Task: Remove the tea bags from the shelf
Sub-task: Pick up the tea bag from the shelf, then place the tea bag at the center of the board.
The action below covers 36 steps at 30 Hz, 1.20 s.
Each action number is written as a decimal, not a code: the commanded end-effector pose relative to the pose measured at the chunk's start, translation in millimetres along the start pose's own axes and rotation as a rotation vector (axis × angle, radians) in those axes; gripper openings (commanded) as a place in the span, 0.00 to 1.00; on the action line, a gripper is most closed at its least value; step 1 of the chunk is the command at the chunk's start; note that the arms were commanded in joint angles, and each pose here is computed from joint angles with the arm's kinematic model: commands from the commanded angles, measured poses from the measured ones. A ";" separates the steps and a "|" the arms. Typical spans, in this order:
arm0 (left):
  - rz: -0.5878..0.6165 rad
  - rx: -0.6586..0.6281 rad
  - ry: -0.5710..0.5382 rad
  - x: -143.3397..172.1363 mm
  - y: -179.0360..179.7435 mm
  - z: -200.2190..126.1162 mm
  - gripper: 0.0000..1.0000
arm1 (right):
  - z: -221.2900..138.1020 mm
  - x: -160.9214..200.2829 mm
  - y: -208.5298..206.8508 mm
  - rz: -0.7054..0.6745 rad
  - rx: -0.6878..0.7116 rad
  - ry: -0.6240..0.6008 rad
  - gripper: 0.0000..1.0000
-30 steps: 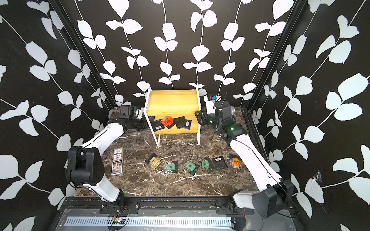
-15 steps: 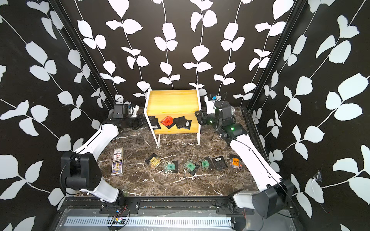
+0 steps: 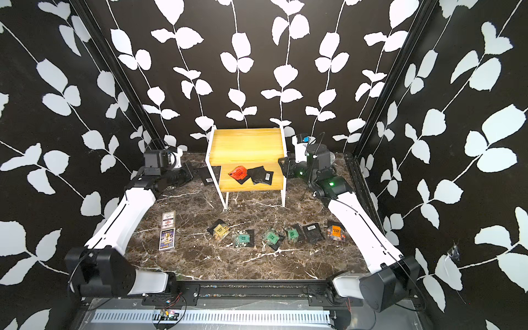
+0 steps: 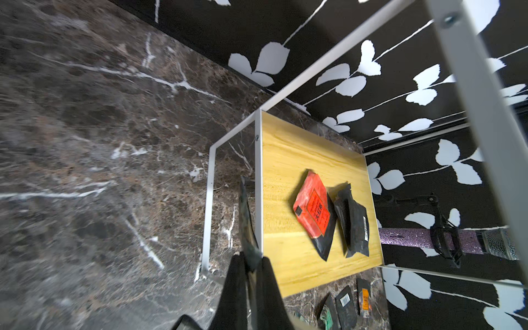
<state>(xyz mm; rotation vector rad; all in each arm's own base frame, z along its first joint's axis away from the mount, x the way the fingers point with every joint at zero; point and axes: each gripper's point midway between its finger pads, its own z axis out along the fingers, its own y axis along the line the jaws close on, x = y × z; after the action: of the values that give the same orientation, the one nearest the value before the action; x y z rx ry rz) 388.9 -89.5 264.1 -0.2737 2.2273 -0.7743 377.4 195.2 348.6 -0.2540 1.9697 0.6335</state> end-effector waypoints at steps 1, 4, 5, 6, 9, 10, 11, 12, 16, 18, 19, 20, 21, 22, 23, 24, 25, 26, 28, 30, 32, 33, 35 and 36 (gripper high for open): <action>-0.005 -0.070 0.005 15.4 16.4 -12.5 0.00 | -3.3 -11.8 -1.9 -0.009 0.015 -0.052 0.44; -0.019 -0.104 0.002 27.1 25.0 -20.4 0.00 | -2.0 -12.0 -1.8 -0.009 0.012 -0.052 0.44; -0.024 -0.117 0.000 31.3 28.6 -23.4 0.00 | -1.8 -11.3 -1.8 -0.010 0.012 -0.050 0.44; -0.030 -0.125 0.000 35.5 31.2 -25.1 0.00 | -1.6 -11.3 -1.5 -0.011 0.011 -0.051 0.44; -0.050 -0.168 0.005 50.9 44.1 -31.2 0.00 | -1.2 -9.9 -1.5 -0.010 0.008 -0.050 0.44; -0.055 -0.182 0.011 57.0 49.0 -31.6 0.00 | -1.0 -9.4 -1.6 -0.010 0.009 -0.049 0.44; -0.061 -0.200 0.017 63.9 54.3 -33.0 0.00 | -1.2 -9.8 -1.0 -0.011 0.006 -0.050 0.44; -0.070 -0.212 0.020 68.8 58.9 -33.4 0.00 | -0.9 -9.5 -1.1 -0.010 0.005 -0.050 0.44; -0.101 -0.263 0.034 90.4 80.2 -30.3 0.00 | -0.5 -9.7 -0.4 -0.011 0.000 -0.052 0.44; -0.111 -0.283 0.039 98.2 89.3 -26.6 0.00 | 1.2 -8.1 -1.0 -0.011 -0.001 -0.047 0.44; -0.119 -0.291 0.042 102.1 94.1 -23.9 0.00 | 1.7 -8.2 -0.4 -0.010 -0.003 -0.046 0.44; -0.122 -0.295 0.045 105.3 97.6 -20.6 0.00 | 2.4 -7.4 -0.6 -0.009 -0.004 -0.044 0.44; -0.129 -0.302 0.048 108.1 102.1 -18.1 0.00 | 2.7 -7.4 -0.7 -0.009 -0.004 -0.044 0.44; -0.131 -0.313 0.055 111.7 106.3 -15.0 0.00 | 2.6 -8.1 -0.2 -0.009 -0.005 -0.045 0.44; -0.131 -0.318 0.056 112.9 109.4 -12.1 0.00 | 2.2 -7.8 -0.5 -0.009 -0.004 -0.045 0.44; -0.133 -0.323 0.055 113.9 112.3 -10.0 0.00 | 2.5 -8.1 -0.6 -0.009 -0.004 -0.045 0.44; -0.135 -0.332 0.054 114.8 115.7 -7.8 0.00 | 2.8 -7.6 -0.1 -0.008 -0.005 -0.044 0.44; -0.134 -0.341 0.055 116.0 118.7 -5.6 0.00 | 2.8 -7.1 -1.2 -0.007 -0.002 -0.042 0.44; -0.133 -0.361 0.058 117.6 124.7 -3.0 0.00 | 1.8 -7.6 -1.0 -0.007 -0.002 -0.043 0.44; -0.126 -0.377 0.052 118.4 129.4 -1.3 0.00 | 0.4 -8.2 -0.9 -0.008 0.000 -0.046 0.44; -0.126 -0.391 0.045 120.4 134.6 -0.1 0.00 | 0.3 -7.7 -1.3 -0.007 0.002 -0.045 0.44; -0.124 -0.405 0.042 121.1 138.0 -0.2 0.00 | -0.4 -7.8 -1.0 -0.007 0.002 -0.046 0.44; -0.124 -0.439 0.051 125.4 145.8 -0.1 0.00 | -0.5 -8.1 -0.5 -0.005 0.000 -0.047 0.44; -0.123 -0.446 0.056 126.9 147.8 0.3 0.00 | 0.4 -7.8 -0.6 -0.004 0.000 -0.046 0.44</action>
<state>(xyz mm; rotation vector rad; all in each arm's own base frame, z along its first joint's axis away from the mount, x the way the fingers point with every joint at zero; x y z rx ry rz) 305.7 -33.9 105.6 -0.5989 2.4456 -0.4029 377.4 195.8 348.9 -0.2560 1.9667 0.6375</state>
